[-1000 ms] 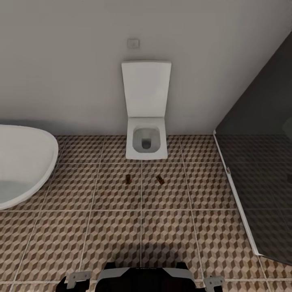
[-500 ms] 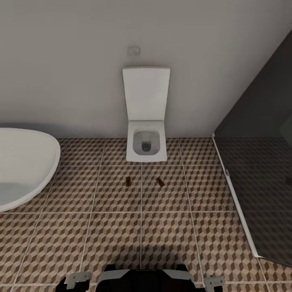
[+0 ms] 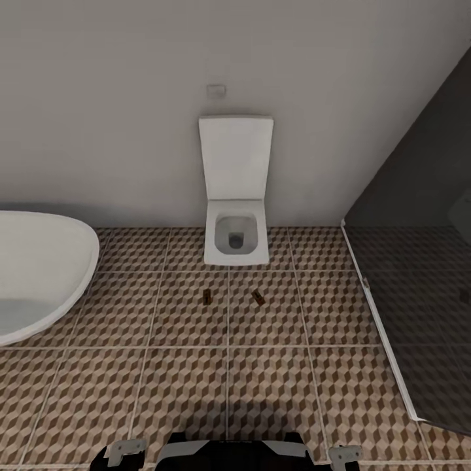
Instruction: Take the four mousetraps from the cabinet in the bathroom and place them on the bathroom floor. Make sure all four end up on the same floor surface, and ensure that at least two of them are either under or directly next to the same bathroom sink.
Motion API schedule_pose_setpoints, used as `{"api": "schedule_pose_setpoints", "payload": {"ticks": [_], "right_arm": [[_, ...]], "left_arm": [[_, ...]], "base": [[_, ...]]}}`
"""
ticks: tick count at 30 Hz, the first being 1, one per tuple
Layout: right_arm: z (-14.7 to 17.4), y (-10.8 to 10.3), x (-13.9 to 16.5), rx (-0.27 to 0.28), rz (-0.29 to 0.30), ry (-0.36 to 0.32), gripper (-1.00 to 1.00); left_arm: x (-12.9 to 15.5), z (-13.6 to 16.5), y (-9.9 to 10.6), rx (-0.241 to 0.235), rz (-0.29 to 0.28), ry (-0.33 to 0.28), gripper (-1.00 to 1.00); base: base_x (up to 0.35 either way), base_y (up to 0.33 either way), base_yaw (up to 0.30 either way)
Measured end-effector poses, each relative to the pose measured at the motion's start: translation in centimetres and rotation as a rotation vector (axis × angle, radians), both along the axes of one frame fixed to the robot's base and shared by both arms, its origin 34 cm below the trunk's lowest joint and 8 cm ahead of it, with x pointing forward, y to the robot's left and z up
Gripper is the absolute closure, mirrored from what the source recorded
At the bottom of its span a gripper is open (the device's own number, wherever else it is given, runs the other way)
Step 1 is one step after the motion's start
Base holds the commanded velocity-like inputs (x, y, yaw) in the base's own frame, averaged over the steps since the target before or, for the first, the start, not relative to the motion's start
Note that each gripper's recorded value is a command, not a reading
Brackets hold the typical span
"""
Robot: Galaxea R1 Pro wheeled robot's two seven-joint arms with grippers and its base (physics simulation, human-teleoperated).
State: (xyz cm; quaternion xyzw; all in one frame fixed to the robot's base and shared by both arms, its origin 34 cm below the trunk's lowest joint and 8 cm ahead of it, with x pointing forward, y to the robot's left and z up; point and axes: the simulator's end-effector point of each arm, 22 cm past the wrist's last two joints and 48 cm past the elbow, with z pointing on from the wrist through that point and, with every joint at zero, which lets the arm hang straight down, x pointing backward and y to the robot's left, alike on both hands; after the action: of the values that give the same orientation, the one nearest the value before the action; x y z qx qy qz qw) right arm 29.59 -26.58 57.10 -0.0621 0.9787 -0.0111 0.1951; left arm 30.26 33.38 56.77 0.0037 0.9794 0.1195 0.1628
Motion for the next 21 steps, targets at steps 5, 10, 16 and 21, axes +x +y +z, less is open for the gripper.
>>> {"api": "schedule_pose_setpoints", "payload": {"ticks": [5,10,16,21], "right_arm": [[0.2,0.0,0.3,0.000,0.000,-0.008,-1.00],[0.3,0.0,0.7,0.000,0.000,-0.016,-1.00],[0.5,0.0,1.1,0.000,0.000,-0.025,-1.00],[0.7,0.0,1.4,0.000,0.000,-0.032,-1.00]], "left_arm": [[0.3,0.2,0.0,0.000,0.000,-0.007,-1.00],[0.6,0.3,0.1,0.001,0.000,-0.015,-1.00],[1.0,0.5,0.0,0.000,0.000,-0.024,-1.00],[1.3,0.7,-0.1,-0.001,0.000,-0.031,-1.00]], "base": [[0.000,0.000,0.000],[0.000,0.000,0.000],[0.000,0.000,0.000],[0.000,0.000,0.000]]}}
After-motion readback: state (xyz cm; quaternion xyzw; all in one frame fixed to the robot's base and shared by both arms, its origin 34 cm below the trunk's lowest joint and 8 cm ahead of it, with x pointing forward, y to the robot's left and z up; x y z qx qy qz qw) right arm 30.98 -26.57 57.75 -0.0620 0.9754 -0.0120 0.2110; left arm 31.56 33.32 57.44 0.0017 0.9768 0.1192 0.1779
